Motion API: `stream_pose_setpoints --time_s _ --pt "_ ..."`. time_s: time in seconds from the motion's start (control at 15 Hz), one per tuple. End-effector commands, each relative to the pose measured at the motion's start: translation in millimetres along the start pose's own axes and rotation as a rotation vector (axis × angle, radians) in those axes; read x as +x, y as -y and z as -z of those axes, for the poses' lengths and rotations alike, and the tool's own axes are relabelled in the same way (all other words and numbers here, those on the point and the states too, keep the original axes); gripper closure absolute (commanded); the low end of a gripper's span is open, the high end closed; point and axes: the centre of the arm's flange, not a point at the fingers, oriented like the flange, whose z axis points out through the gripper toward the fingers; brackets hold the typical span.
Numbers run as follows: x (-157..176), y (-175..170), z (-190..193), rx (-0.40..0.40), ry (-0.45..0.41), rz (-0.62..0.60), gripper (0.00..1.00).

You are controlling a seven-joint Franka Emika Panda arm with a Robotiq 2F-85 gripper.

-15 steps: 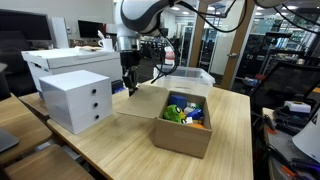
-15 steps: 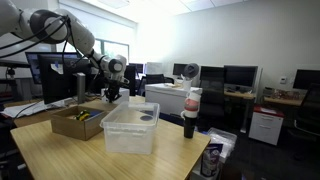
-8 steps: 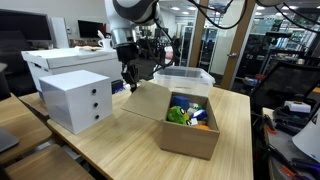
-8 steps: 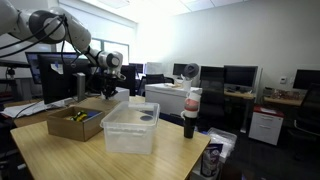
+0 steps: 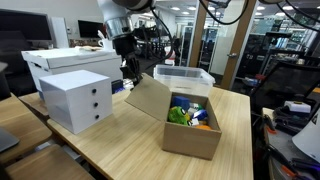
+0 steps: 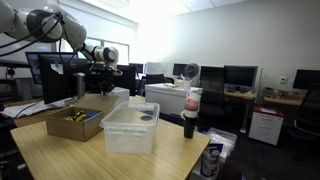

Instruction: Close the lid of the cardboard box

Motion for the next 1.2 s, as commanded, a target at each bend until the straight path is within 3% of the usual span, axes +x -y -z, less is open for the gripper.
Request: stream_pose_setpoints --time_s 0.0,0.53,1.13 --pt "-22.4 -4.3 14.7 -0.035 0.019 -0.070 0.97" --pt "-68.7 -35.9 9.3 0.000 0.011 -0.266 0.97" --pt "-111.2 -58.4 4.5 0.045 -0.014 -0.360 0.97"
